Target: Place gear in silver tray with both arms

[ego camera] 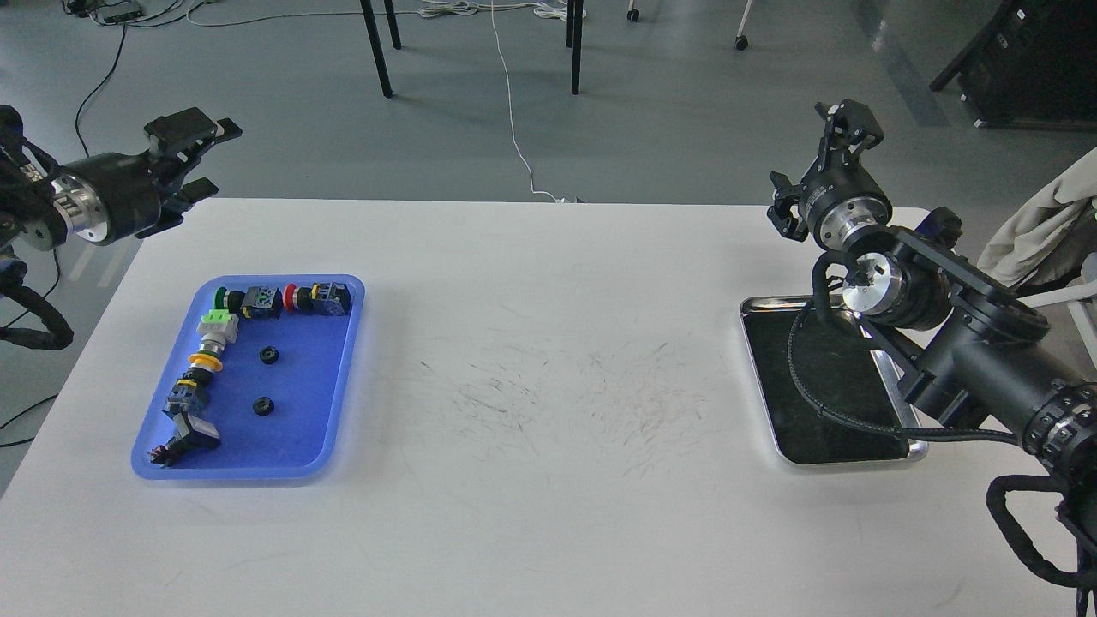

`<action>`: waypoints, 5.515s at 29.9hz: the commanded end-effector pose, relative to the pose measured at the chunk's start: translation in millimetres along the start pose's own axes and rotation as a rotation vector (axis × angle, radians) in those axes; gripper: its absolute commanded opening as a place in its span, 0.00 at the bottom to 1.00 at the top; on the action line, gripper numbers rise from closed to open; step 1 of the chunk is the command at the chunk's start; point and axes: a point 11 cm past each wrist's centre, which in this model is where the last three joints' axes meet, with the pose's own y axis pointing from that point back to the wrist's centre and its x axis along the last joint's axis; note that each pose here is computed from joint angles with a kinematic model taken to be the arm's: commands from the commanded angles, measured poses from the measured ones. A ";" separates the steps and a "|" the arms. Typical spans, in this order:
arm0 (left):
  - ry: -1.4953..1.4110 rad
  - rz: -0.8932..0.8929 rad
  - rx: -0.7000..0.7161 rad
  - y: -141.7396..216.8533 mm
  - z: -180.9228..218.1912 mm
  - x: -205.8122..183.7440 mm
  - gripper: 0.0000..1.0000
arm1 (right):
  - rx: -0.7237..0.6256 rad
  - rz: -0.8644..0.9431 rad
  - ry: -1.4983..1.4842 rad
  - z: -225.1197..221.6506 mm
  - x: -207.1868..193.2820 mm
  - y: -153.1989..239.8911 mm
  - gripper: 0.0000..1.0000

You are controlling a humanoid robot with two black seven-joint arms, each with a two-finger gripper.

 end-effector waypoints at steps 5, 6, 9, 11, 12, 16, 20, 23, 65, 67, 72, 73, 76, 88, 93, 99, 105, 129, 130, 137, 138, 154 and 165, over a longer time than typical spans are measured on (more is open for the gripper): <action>0.032 0.042 -0.031 18.2 24.1 25.2 0.99 | 0.000 -0.003 0.000 0.5 -1.3 0.0 0.99; 0.028 0.024 -0.042 17.4 28.0 20.8 0.99 | -0.002 -0.002 0.000 1.1 -0.9 0.2 0.99; -0.036 -0.046 0.002 14.7 16.2 0.7 0.99 | -0.001 -0.004 -0.002 0.5 -1.8 0.0 0.99; -0.110 -0.084 0.019 14.0 17.2 -6.6 0.99 | -0.001 -0.005 0.001 0.8 -1.9 0.1 0.99; -0.143 -0.100 0.016 14.3 19.9 -9.1 0.99 | -0.002 -0.004 0.003 1.1 -1.4 0.1 0.99; -0.244 -0.179 -0.005 14.3 29.7 -27.3 0.99 | -0.003 -0.002 0.005 1.6 0.1 0.4 0.99; -0.358 -0.266 -0.033 19.5 34.1 -46.7 0.99 | -0.004 -0.002 0.006 1.9 0.0 0.4 0.99; -0.434 -0.335 -0.061 22.5 32.6 -61.8 0.99 | -0.006 -0.002 0.007 2.9 0.5 0.7 0.99; -0.890 -0.338 0.178 29.1 -117.7 -97.2 0.90 | -0.008 -0.004 0.026 1.9 -0.9 0.7 0.99; -0.897 -0.350 0.183 30.0 -119.9 -99.0 0.90 | -0.009 -0.005 0.025 2.4 -1.6 0.6 0.99; -0.908 -0.350 0.169 29.0 -120.4 -103.8 0.89 | -0.008 -0.007 0.024 2.7 -2.3 0.6 0.99; -0.910 -0.351 0.163 28.5 -119.5 -105.0 0.89 | -0.008 -0.004 0.025 2.2 -1.1 0.6 0.99; -0.914 -0.351 0.168 27.8 -120.9 -104.8 0.89 | -0.008 -0.005 0.026 2.6 -1.8 0.5 0.99; -0.911 -0.377 0.144 19.7 -120.8 -121.1 0.82 | -0.008 -0.004 0.025 2.2 -1.1 0.6 0.99; -0.932 -0.397 0.152 22.5 -126.3 -124.3 0.79 | -0.009 -0.003 0.025 2.9 -0.6 0.8 0.99; -0.942 -0.389 0.146 23.1 -127.4 -124.9 0.77 | -0.011 -0.002 0.025 4.1 -0.4 1.0 0.99; -0.957 -0.370 0.135 22.1 -126.1 -123.6 0.54 | -0.011 -0.003 0.024 4.1 -0.9 1.0 0.99; -0.995 -0.428 0.195 32.8 -146.6 -124.6 0.32 | -0.009 -0.006 0.026 3.4 -2.3 0.9 0.99; -0.999 -0.425 0.192 32.4 -145.9 -124.2 0.31 | -0.009 -0.008 0.025 3.4 -2.4 0.9 0.99; -0.997 -0.425 0.178 30.9 -143.6 -127.4 0.24 | -0.011 -0.007 0.025 4.1 -2.0 1.1 0.99; -0.998 -0.426 0.178 30.8 -143.3 -127.1 0.24 | -0.011 -0.006 0.027 4.4 -1.5 1.1 0.99; -1.008 -0.357 0.133 33.9 -102.5 -92.2 0.16 | -0.023 -0.008 0.043 8.8 -1.8 1.8 0.99; -0.887 -0.161 -0.063 -10.8 31.2 -47.9 0.16 | -0.012 -0.010 0.047 2.2 -2.7 0.4 0.99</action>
